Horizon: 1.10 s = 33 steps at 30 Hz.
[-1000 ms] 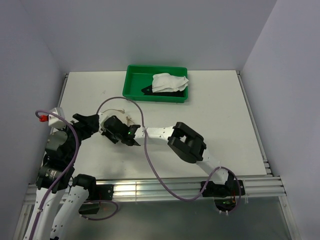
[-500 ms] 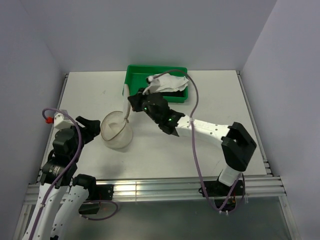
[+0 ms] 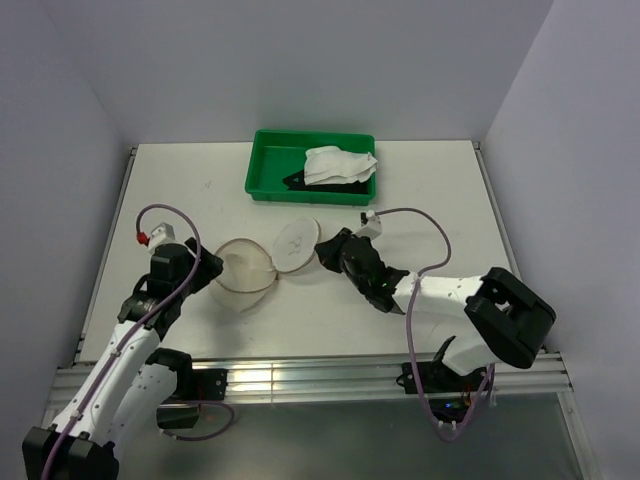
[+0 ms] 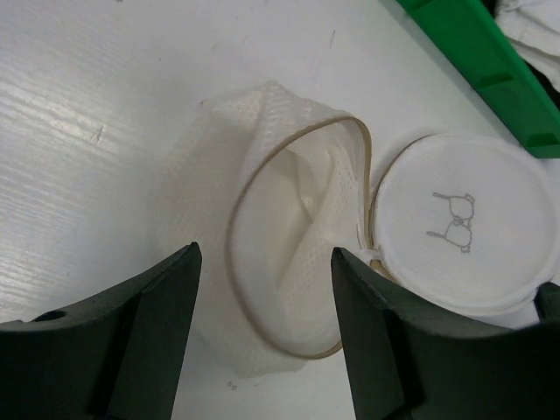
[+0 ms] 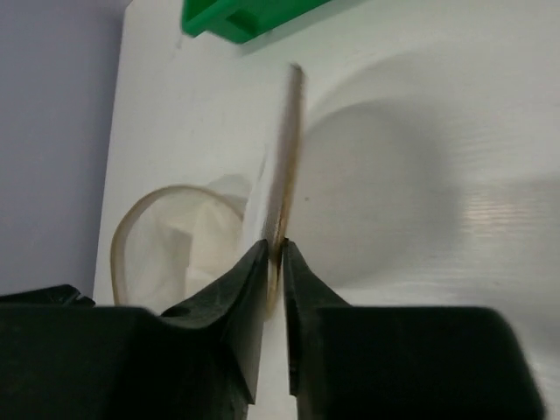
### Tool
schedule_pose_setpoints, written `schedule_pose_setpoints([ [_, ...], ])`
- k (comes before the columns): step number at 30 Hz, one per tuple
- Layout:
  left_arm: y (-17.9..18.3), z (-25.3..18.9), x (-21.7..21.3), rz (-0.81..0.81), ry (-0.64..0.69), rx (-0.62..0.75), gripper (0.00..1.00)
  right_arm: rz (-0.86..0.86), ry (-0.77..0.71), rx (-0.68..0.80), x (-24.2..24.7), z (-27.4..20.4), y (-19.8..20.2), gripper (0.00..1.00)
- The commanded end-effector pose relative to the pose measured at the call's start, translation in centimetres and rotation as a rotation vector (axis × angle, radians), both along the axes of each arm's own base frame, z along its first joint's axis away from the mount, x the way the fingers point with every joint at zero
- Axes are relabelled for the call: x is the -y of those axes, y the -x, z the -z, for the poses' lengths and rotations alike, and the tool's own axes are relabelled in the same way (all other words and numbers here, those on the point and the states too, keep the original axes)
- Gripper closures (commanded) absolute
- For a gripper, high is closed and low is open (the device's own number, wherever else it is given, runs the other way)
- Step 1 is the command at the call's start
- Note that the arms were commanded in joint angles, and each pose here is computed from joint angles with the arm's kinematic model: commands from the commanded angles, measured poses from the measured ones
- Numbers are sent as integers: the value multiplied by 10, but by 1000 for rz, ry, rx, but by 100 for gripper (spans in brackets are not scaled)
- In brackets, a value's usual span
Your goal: Place the bra in the laundry bag and zip it closed
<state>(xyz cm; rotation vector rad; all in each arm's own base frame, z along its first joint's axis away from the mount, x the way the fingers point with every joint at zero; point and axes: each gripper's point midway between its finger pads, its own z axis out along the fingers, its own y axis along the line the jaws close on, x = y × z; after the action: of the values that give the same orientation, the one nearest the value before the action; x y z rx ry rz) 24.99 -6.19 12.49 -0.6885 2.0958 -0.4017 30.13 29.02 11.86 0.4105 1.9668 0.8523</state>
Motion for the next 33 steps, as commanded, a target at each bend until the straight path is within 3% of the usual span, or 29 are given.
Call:
schedule_pose_setpoints([
  [1,-13,-4,13,24,57,55,33,136,-36,64,36,-30,-17,76],
  [2,-17,-6,16,40,59,73,33,151,5,67,46,-29,-20,72],
  [3,-18,-4,18,45,60,67,33,176,36,74,57,-31,-24,53],
  [4,-20,0,22,57,58,51,33,184,88,67,67,-29,-23,47],
  [8,-26,0,26,57,37,55,34,164,240,138,96,-50,-31,36],
  [10,-25,-11,32,71,40,105,37,135,356,95,104,-42,-46,35],
  [12,-25,-24,30,56,30,146,39,132,415,115,98,-70,-73,47],
  [13,-22,-34,33,66,33,177,39,133,465,66,100,-53,-86,50],
  [14,-22,-46,33,71,33,209,39,161,445,92,97,-70,-103,55],
  [15,-20,-53,35,79,33,232,39,177,445,88,97,-69,-113,71],
  [18,-14,-76,41,125,56,307,37,234,424,58,100,-62,-157,74],
  [19,-11,-79,47,156,69,320,37,233,451,16,98,-39,-170,73],
  [20,-11,-84,50,174,74,336,36,242,442,44,95,-55,-189,70],
  [21,-10,-86,51,185,74,342,36,235,458,29,91,-49,-198,63],
  [22,-10,-88,49,179,64,346,36,219,517,-51,91,-15,-205,59],
  [24,-9,-91,42,152,36,345,34,220,523,-37,83,-23,-229,44],
  [25,-8,-95,39,142,34,358,34,209,552,-80,82,0,-233,40],
  [27,-7,-101,44,164,54,389,33,218,552,-66,79,-4,-250,34],
  [28,-7,-100,46,175,64,392,32,215,577,-106,81,15,-253,33],
  [33,-11,-86,56,213,61,345,32,226,546,-139,86,23,-278,28],
])
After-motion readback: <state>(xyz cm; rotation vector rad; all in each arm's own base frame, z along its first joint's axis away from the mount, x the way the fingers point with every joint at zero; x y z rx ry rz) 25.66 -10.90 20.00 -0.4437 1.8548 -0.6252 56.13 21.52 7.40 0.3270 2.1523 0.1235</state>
